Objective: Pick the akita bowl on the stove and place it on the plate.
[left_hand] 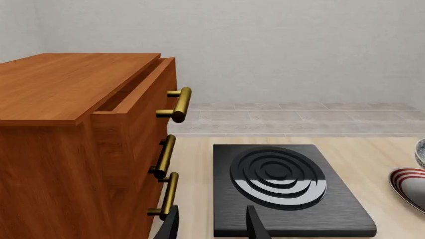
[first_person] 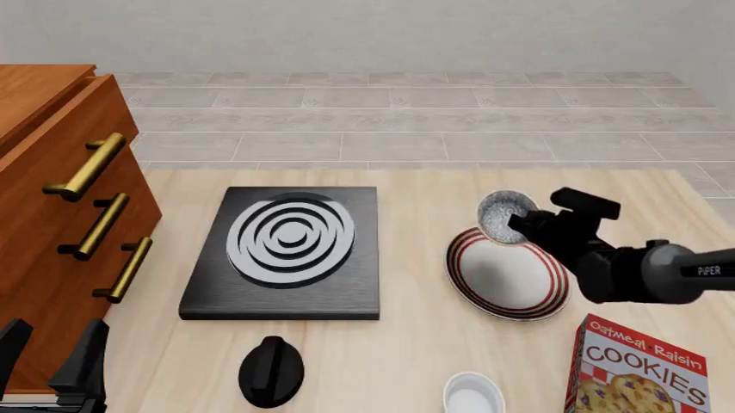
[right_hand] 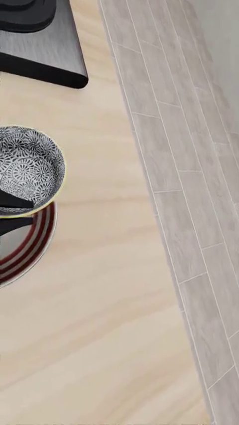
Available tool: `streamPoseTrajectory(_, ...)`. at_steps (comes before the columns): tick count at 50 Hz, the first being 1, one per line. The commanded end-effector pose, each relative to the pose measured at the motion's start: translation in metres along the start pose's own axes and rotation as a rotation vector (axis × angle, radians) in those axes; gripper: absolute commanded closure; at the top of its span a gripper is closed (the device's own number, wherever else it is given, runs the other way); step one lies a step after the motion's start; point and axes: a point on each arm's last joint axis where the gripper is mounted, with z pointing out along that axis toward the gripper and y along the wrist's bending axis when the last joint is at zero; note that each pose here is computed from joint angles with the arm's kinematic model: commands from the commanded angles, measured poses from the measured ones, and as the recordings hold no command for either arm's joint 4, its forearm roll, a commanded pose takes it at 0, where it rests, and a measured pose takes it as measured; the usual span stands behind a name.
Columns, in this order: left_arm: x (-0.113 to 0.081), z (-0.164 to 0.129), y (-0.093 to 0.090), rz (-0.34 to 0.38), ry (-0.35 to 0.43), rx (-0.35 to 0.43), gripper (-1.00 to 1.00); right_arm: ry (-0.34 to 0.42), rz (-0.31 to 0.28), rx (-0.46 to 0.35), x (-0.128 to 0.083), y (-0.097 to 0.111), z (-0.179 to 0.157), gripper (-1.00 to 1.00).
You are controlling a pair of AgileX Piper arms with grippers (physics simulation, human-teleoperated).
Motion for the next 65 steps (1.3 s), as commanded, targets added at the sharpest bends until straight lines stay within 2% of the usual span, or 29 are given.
streamPoseTrajectory(1, 0.000, 0.000, 0.000, 0.000, 0.000, 0.000, -1.00, -0.006, 0.018, 0.002, 0.003, -0.002, -0.005, 1.00)
streamPoseTrajectory(29, 0.000, 0.000, 0.000, 0.000, 0.000, 0.000, -1.00, 0.008, 0.051, 0.017, 0.020, -0.011, -0.009, 1.00)
streamPoseTrajectory(65, 0.000, 0.000, 0.000, 0.000, 0.000, 0.000, -1.00, 0.036, 0.061, 0.030, 0.035, -0.017, -0.006, 1.00)
